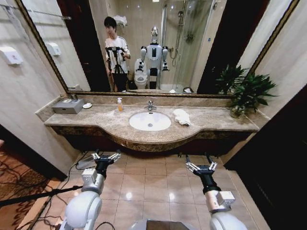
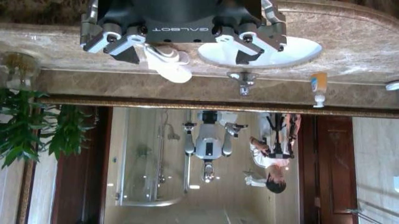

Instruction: Pick up the towel from the sink counter and wipe the mirror surface.

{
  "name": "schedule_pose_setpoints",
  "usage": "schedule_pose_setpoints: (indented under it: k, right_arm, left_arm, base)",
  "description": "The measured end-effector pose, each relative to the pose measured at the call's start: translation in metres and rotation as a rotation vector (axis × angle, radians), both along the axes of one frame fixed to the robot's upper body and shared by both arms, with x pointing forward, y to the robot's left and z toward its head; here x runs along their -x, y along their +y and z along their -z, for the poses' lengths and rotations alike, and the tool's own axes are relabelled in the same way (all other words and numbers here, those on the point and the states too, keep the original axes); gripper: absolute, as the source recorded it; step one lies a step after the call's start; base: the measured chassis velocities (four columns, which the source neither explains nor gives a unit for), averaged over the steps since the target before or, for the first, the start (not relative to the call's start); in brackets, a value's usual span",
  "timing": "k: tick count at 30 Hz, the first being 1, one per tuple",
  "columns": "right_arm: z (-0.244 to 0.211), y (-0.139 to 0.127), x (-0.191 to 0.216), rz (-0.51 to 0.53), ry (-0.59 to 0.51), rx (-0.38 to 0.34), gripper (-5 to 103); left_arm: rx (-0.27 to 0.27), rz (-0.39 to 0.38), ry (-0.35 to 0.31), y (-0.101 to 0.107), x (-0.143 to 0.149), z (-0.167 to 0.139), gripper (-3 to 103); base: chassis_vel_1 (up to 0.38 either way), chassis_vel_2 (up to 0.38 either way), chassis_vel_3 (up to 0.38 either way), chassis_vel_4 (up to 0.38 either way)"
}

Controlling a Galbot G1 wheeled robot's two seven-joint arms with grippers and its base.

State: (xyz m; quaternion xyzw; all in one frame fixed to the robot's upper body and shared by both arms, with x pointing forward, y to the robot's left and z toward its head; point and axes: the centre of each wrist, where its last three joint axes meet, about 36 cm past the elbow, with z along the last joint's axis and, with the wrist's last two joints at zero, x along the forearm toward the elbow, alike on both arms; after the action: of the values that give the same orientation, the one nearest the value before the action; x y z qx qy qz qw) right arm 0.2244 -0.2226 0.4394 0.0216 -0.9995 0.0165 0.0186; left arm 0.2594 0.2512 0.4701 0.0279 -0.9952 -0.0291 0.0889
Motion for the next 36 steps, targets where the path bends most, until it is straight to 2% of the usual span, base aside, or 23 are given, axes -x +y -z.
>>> schedule_pose_setpoints:
  k: [36]
  right_arm:
    - [0.0094,0.0077,-0.0073,-0.006,0.004,0.013,100]
  left_arm:
    - [0.0,0.0,0.0,0.0,0.0,0.0,100]
  base:
    - [0.0,0.0,0.0,0.0]
